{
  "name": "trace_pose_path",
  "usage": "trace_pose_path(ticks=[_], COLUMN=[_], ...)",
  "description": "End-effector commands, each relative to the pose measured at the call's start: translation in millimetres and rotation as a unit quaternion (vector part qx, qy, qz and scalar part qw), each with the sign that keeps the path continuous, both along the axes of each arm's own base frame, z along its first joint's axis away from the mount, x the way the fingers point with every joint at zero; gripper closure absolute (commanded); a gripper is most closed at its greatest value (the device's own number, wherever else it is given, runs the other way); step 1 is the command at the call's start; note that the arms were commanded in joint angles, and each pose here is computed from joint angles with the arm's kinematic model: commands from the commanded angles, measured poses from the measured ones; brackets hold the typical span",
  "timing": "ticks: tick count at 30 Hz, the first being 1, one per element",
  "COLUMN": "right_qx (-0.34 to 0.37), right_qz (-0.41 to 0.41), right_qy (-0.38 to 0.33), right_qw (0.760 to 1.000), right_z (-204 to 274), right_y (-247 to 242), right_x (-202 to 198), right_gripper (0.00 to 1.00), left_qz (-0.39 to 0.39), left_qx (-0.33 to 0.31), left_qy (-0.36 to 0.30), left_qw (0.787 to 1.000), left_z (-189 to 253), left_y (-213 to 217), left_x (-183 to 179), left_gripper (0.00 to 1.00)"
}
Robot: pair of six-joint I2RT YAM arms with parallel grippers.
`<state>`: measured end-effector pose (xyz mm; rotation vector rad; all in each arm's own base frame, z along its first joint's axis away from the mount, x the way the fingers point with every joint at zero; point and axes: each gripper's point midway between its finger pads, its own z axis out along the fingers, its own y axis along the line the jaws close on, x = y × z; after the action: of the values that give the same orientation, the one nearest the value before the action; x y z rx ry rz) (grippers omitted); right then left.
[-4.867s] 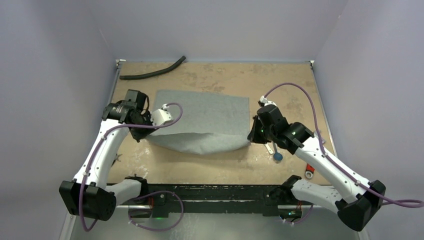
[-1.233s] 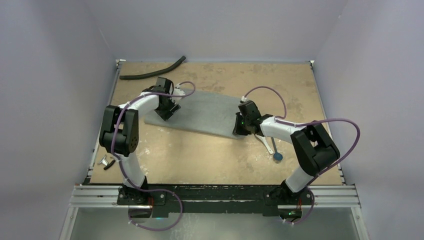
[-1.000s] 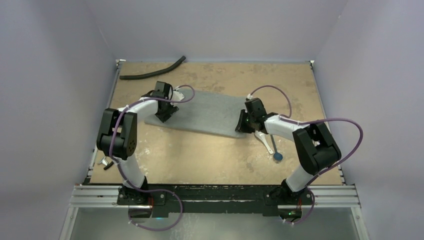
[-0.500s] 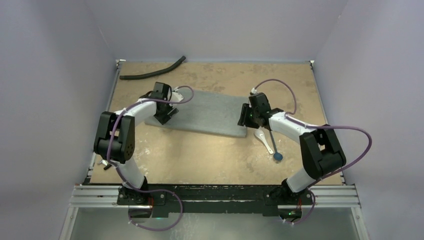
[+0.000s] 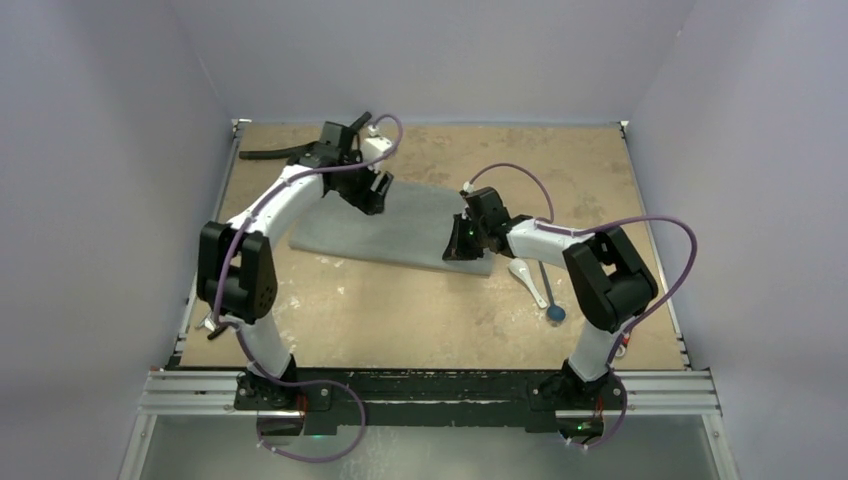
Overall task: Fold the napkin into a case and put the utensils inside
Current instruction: Smooth out the rectangle-folded napkin at the center of the board.
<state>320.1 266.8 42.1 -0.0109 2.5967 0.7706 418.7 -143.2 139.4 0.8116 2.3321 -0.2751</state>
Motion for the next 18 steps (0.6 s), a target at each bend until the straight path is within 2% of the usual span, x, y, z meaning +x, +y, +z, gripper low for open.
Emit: trace_pose_path(ticks=[1, 5, 11, 18], right_qx=[0.031, 0.021, 0.012, 0.005], right_qz=[0.010, 0.005, 0.004, 0.004], right_qy=[0.025, 0.034, 0.042, 0.049], right_qw=[0.999, 0.999, 0.999, 0.999], right_z=[-7, -17, -26, -34], right_y=[7, 0, -7, -11], right_x=[-7, -12, -17, -18], right_gripper=[0.97, 0.98, 0.99, 0.99], left_qz=[-0.063, -0.078, -0.088, -0.098], left_qx=[-0.118, -0.141, -0.154, -0.099], left_qy=[0.156, 0.197, 0.233, 0.222], left_qw=[0.979, 0.967, 0.956, 0.965], left_z=[-40, -64, -86, -109], left_y=[-82, -106, -115, -94], left_x=[-58, -70, -82, -93], left_gripper=[0.35, 0.39, 0.44, 0.50])
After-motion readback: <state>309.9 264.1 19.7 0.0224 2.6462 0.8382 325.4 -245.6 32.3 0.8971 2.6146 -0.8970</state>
